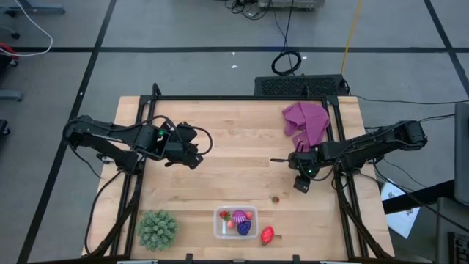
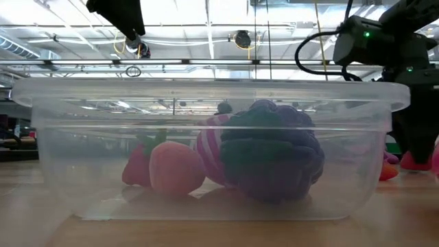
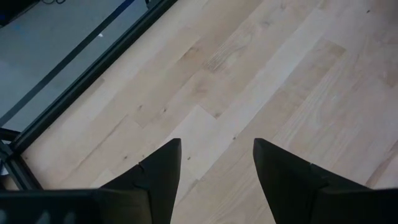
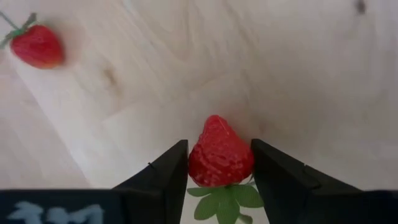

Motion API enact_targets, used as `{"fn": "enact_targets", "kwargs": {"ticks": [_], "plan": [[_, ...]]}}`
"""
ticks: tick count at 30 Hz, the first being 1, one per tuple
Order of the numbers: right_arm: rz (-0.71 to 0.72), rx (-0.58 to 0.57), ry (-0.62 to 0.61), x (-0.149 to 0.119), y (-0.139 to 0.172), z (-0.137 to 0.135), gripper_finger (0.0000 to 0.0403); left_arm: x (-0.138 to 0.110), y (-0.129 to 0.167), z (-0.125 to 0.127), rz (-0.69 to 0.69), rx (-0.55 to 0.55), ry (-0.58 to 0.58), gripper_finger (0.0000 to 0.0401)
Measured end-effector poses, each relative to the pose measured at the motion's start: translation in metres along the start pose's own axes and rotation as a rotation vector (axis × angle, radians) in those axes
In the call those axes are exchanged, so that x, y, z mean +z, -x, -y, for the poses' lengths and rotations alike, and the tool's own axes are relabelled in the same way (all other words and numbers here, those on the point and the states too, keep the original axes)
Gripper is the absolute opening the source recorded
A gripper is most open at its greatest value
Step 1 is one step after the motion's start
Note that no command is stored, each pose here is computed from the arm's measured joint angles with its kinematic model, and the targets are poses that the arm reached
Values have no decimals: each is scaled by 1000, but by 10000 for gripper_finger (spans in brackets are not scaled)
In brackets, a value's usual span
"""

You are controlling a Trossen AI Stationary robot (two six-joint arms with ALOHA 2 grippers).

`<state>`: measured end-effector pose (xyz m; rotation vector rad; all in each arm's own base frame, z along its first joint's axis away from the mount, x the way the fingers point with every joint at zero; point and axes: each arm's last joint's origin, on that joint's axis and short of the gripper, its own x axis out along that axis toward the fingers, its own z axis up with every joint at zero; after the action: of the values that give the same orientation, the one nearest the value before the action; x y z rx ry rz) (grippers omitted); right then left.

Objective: Pick and placing Produce into tupperware
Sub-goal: Put the right strawberry into the transparent bin

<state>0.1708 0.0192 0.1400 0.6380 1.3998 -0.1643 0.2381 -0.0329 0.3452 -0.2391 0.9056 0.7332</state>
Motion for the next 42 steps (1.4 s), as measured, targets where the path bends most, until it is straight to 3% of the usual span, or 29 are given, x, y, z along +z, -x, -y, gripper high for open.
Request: {"fn": "enact_targets", "kwargs": {"ticks": [7, 13, 21, 28, 37, 42], "plan": [[-1, 89, 1, 6, 5, -8, 156, 0, 0, 0, 0, 0, 0, 207], [88, 158, 48, 21, 19, -23, 156, 0, 0, 0, 0, 0, 0, 207], [385, 525, 233, 46, 40, -65, 155, 0, 0, 0, 0, 0, -16, 207], [540, 700, 377, 41, 51, -99, 155, 0, 0, 0, 3, 3, -28, 207], [609, 696, 672, 58, 69, -170, 155, 0, 0, 0, 14, 12, -27, 207], [461, 454, 780, 76, 75, -197, 155, 0, 0, 0, 13, 12, -41, 207]]}}
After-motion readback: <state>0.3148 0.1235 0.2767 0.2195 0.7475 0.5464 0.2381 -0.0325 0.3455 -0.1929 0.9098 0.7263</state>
